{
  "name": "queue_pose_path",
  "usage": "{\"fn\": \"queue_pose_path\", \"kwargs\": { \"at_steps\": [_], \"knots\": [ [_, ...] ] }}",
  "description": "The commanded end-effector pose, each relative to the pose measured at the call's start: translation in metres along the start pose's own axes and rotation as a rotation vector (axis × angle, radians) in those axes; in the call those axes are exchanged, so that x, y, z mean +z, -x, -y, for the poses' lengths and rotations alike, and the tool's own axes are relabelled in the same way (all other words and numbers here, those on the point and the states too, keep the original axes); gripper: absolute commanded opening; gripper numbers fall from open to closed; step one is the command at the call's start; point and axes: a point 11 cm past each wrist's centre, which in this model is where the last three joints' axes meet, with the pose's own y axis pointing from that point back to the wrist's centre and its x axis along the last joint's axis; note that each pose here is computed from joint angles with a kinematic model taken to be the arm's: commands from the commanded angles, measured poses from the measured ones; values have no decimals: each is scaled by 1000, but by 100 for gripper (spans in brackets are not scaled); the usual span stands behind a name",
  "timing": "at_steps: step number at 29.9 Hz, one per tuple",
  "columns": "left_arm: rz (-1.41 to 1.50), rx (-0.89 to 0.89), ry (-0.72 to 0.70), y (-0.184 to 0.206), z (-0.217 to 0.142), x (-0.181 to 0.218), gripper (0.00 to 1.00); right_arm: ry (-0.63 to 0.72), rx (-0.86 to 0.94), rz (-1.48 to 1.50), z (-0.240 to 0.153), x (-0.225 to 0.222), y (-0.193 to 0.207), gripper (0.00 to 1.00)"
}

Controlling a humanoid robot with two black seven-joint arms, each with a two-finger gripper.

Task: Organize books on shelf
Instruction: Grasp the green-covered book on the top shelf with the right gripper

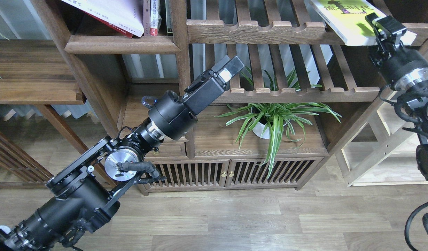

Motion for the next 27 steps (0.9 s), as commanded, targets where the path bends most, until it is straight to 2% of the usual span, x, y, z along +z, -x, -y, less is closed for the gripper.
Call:
{"fn": "queue_pose_path", "kwargs": {
  "at_steps": [1,9,13,22,27],
  "knots": [
    [0,0,2,0,0,1,99,-1,-10,2,0,1,1,42],
    [2,-1,3,0,0,2,99,-10,-47,9,0,1,4,22],
    [4,-2,3,0,1,2,99,-17,-115,6,0,1,12,7],
    [10,-5,2,1,1,4,99,-67,-179,50,-9,-11,14,4],
    [9,4,12,-2,0,7,99,-101,-280,134,-18,-16,24,3]
  ]
}}
